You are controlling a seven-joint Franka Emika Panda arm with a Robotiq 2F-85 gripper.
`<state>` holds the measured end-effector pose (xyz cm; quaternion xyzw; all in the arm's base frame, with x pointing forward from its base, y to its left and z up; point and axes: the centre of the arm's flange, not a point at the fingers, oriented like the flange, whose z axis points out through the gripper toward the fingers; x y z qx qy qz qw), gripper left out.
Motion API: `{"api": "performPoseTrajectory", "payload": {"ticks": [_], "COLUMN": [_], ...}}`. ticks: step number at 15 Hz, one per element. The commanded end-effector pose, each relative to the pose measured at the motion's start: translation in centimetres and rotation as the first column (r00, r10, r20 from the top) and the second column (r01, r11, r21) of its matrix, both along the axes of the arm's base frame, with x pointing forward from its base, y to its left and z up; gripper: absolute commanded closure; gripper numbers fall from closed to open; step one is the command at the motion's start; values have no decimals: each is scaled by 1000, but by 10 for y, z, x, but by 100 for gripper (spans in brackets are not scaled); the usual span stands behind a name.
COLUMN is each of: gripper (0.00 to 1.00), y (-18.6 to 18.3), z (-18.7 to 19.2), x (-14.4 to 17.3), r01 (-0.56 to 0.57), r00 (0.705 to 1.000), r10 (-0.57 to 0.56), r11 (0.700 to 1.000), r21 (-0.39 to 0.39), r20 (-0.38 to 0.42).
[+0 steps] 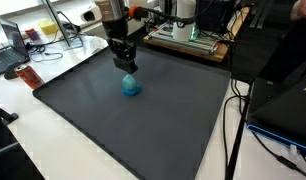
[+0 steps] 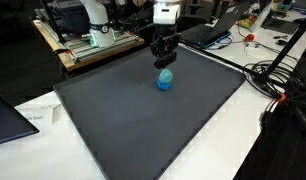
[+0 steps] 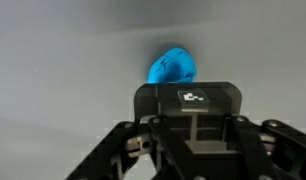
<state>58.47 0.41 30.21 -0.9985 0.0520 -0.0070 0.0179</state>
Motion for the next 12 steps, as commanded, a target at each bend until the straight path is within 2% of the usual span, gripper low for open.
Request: {"api": "performPoseTrajectory", "payload": {"ticks": [1,6,12], "gripper": [78,78,78], "y": [-2,4,1], "z": [-20,-36,-40], "x": [11,17,14], "r01": [-13,-39,-64], "r00": [998,997,985], "r10": [10,37,58], "r11": [999,999,997], "r21": [-41,-29,-36], "r20": [-61,-67,-160]}}
